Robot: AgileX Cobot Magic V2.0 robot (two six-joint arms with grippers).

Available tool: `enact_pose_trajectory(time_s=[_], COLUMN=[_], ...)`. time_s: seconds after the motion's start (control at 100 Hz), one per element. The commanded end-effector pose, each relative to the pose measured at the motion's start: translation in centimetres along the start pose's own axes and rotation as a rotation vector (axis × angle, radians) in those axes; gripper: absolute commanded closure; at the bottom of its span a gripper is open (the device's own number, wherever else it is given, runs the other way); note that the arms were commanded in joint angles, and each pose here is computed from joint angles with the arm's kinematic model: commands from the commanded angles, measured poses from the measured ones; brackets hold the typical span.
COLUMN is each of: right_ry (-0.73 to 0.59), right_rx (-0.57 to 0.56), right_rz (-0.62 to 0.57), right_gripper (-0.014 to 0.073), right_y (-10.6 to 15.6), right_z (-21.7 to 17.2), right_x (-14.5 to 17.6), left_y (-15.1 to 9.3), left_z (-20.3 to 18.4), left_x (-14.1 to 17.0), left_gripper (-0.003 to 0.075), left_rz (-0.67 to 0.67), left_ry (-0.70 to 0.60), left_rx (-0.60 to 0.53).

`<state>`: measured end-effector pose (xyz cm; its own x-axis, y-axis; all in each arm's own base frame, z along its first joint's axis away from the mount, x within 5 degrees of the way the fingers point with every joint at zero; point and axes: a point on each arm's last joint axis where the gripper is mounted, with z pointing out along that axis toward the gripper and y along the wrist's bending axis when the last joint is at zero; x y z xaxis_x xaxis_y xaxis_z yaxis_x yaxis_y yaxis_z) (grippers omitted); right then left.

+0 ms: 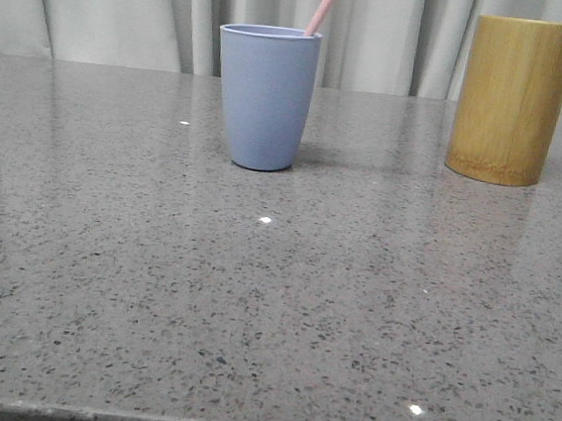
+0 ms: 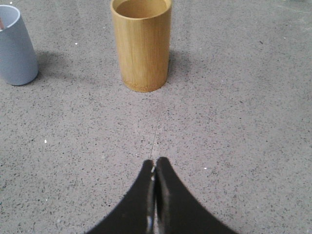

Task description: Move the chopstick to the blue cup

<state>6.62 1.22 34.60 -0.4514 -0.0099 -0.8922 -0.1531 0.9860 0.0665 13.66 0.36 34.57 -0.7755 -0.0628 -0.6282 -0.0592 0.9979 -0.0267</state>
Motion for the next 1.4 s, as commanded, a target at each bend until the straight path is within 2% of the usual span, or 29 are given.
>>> enact_pose_trajectory(time_s=[0.0, 0.71, 0.78, 0.94, 1.12, 1.24, 1.39], right_ry=[-0.09, -0.09, -0.09, -0.09, -0.09, -0.09, -0.09], right_rx=[0.005, 0.005, 0.005, 0.005, 0.005, 0.005, 0.005], right_rz=[-0.005, -0.005, -0.005, -0.005, -0.005, -0.005, -0.005], right_gripper=[0.0662, 0.0662, 0.0662, 0.0662, 0.0662, 0.0662, 0.0662], right_y=[0.0, 0.0, 0.0, 0.0, 0.0, 0.0, 0.0], right_z=[-0.3, -0.3, -0.3, -0.3, -0.3, -0.3, -0.3], right_x=[-1.2, -1.2, -1.2, -1.2, -1.2, -1.2, -1.2], left_y=[-0.1, -0.3, -0.6, -1.2, -0.7, -0.2, 0.2], left_z=[-0.8, -0.8, -1.1, -2.6, -2.4, -1.0, 1.0], left_x=[-0.9, -1.0, -1.3, -1.0, 2.7, 5.8, 9.5], left_gripper=[0.0739, 0.0739, 0.0739, 0.0739, 0.0739, 0.0739, 0.0739], left_rz=[-0.005, 0.007, 0.026, 0.047, 0.029, 0.013, 0.001], left_ry=[-0.081, -0.092, -0.156, -0.46, -0.709, -0.778, -0.787], left_rx=[0.01, 0.02, 0.031, 0.098, 0.11, 0.089, 0.069])
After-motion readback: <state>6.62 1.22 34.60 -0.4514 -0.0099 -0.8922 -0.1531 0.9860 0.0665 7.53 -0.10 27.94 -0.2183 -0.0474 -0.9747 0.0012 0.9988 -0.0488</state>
